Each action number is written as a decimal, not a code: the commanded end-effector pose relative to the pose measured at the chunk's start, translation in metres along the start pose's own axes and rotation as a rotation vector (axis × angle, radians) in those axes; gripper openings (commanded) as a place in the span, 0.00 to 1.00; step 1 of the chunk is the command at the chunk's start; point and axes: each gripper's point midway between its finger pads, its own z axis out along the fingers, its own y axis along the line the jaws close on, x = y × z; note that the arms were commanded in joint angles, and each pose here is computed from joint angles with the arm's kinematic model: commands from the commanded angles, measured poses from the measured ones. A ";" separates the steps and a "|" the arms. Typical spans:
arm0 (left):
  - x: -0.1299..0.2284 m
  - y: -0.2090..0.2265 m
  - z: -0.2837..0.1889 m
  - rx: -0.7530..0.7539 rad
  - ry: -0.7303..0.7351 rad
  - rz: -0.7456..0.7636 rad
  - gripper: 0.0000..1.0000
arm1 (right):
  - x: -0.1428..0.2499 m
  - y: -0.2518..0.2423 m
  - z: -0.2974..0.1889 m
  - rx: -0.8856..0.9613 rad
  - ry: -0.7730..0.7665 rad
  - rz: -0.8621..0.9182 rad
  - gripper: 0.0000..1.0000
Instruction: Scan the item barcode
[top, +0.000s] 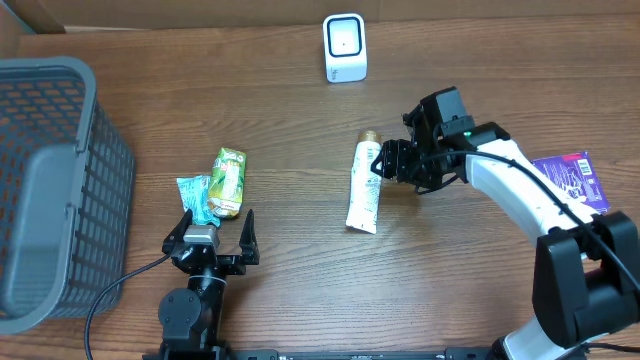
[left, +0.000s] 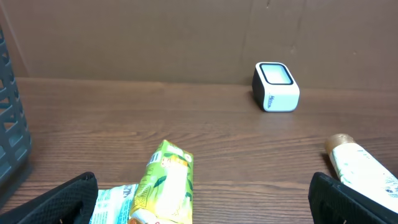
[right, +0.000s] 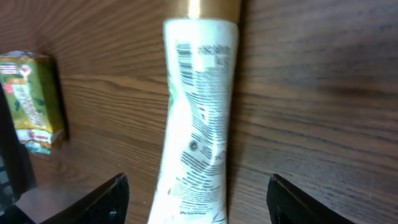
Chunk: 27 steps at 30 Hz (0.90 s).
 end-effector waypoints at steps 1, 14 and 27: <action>0.000 0.003 0.000 -0.013 -0.007 -0.018 1.00 | 0.007 -0.008 0.012 0.002 0.012 0.037 0.72; 0.000 0.003 0.000 -0.013 -0.007 -0.018 1.00 | 0.003 -0.009 0.032 -0.091 -0.066 0.083 0.68; 0.000 0.003 0.000 -0.013 -0.007 -0.018 1.00 | -0.005 -0.007 0.051 -0.149 -0.065 0.186 0.55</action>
